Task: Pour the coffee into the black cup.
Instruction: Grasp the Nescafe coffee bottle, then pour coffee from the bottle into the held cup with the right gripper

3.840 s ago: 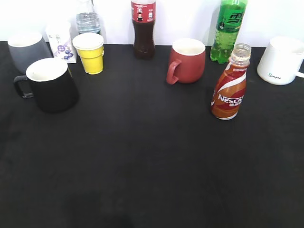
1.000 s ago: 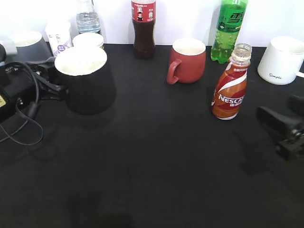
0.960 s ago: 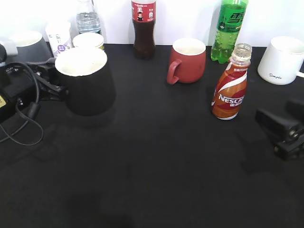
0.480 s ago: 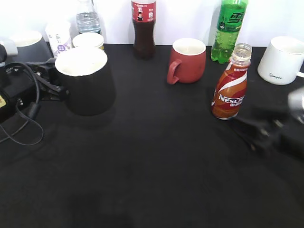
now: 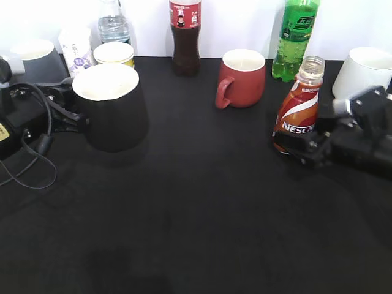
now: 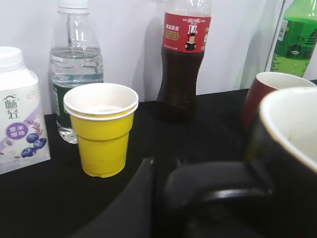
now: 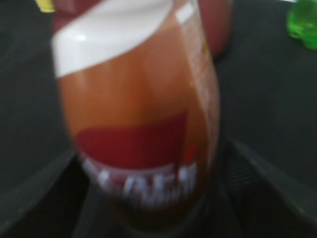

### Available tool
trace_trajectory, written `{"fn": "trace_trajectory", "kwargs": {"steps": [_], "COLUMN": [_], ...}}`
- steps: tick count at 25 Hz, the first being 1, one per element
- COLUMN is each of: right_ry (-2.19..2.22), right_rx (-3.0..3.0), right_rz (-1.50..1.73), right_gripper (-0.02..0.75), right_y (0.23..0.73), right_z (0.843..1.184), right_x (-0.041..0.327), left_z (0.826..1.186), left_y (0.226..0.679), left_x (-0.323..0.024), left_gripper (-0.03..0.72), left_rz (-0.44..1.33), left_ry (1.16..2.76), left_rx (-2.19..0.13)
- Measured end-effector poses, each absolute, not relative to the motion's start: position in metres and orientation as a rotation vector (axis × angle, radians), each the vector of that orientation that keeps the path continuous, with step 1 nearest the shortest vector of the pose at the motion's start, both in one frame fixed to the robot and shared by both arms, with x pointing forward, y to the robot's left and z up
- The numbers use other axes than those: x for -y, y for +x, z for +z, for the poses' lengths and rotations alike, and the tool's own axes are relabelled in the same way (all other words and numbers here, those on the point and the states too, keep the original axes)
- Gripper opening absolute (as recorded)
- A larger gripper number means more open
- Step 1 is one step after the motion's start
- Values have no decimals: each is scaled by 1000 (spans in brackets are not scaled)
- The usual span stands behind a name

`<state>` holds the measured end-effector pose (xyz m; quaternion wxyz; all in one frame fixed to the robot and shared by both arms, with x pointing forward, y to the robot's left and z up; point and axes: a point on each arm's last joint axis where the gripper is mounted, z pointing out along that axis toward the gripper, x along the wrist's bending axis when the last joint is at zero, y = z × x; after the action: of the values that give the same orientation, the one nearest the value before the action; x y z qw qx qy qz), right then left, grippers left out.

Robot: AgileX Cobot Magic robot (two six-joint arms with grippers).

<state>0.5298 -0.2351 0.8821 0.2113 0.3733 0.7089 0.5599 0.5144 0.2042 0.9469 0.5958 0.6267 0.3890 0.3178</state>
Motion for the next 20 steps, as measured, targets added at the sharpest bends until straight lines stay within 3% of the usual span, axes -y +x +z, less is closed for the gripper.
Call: {"fn": "trace_trajectory", "kwargs": {"steps": [4,9,16,20], "right_ry": [958,943,967,798], "right_rx": [-1968,-1957,-1924,-1843], "right_rz": [1630,1669,1723,1778], "right_gripper": [647,537,534,533], "right_y": [553,553,553,546], "right_z": [888,891,893,950], "right_x": [230,229,228,226], "left_z": [947,947,946,950], "left_y": [514,514,511,504], "left_x": [-204,-204,-199,-173], "left_gripper": [60,60,60,60], "left_rz": [738,738,707,554], "left_ry": [1455,1455,1506,1543], "left_rx": [-904,-904,-829,-711]}}
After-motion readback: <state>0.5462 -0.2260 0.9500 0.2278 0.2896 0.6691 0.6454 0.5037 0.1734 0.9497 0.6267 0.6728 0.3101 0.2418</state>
